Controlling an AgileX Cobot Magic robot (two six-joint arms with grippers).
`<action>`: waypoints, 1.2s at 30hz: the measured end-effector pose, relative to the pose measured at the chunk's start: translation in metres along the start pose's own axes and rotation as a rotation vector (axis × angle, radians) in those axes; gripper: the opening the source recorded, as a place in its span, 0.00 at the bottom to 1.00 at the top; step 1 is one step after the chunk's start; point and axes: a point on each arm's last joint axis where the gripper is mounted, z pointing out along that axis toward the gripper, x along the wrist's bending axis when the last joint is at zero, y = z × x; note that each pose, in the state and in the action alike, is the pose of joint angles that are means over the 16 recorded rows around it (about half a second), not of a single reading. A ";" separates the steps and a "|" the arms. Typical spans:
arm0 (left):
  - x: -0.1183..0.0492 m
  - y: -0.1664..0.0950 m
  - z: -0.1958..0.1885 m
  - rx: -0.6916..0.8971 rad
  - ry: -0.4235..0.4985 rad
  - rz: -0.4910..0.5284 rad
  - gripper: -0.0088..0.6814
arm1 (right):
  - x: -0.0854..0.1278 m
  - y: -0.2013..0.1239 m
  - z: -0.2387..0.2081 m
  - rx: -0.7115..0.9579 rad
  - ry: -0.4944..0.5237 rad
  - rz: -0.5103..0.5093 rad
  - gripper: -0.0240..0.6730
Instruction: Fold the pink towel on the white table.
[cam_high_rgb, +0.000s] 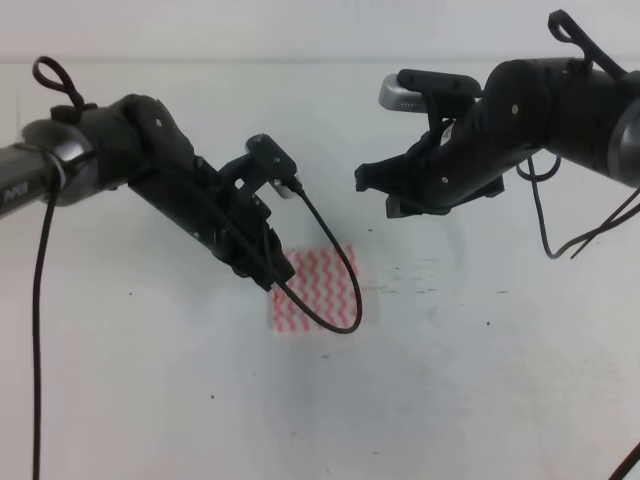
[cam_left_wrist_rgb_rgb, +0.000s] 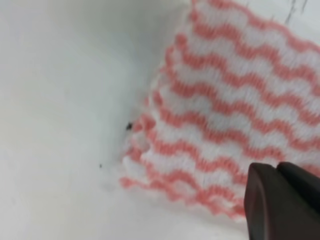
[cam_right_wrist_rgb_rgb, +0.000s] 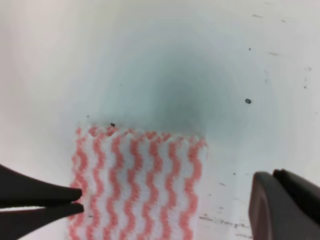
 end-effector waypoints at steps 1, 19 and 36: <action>0.000 0.000 0.000 0.004 -0.004 0.000 0.01 | 0.000 0.000 0.000 0.000 0.000 0.000 0.01; 0.004 0.005 -0.003 0.018 -0.002 0.017 0.01 | 0.000 0.000 0.001 -0.002 0.000 0.000 0.01; 0.012 0.027 0.013 -0.146 0.029 -0.060 0.01 | -0.014 0.007 -0.002 -0.018 -0.017 0.029 0.01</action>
